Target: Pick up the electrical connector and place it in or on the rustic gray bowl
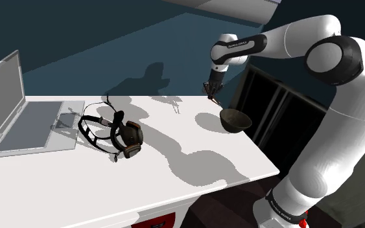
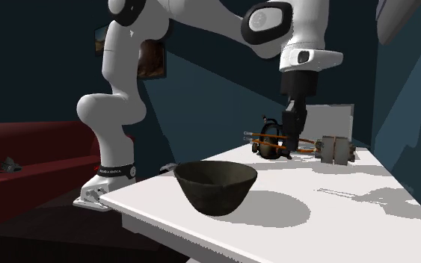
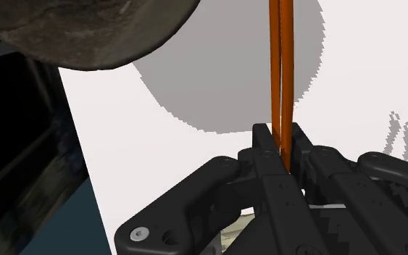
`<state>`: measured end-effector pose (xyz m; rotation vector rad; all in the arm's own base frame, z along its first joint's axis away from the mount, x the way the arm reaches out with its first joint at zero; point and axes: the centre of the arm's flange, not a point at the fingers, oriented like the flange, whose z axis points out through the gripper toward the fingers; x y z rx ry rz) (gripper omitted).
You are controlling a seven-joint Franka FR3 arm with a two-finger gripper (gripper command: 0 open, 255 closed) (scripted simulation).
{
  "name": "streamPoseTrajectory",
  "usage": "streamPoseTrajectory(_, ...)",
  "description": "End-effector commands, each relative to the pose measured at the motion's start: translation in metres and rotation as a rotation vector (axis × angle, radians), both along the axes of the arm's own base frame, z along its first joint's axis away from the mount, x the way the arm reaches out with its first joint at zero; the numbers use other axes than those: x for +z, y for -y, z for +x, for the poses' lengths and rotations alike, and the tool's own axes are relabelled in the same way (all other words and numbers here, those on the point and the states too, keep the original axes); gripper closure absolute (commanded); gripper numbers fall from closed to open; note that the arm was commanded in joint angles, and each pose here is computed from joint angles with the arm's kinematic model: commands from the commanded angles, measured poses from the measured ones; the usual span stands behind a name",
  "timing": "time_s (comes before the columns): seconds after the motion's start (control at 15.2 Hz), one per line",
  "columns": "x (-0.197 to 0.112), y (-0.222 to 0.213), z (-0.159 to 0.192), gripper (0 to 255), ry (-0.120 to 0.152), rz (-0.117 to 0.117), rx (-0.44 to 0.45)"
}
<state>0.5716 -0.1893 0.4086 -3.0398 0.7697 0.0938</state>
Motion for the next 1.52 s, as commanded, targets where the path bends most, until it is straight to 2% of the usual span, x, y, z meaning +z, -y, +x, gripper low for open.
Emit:
streamPoseTrajectory(0.0,0.011,0.001,0.000,255,0.000,0.000,0.000)
streamPoseTrajectory(0.46,0.046,0.001,0.000,255,0.000,0.000,0.000)
streamPoseTrajectory(1.25,0.050,0.022,-0.157,255,0.000,0.000,0.000)
streamPoseTrajectory(1.45,0.039,0.023,-0.166,255,0.000,0.000,0.000)
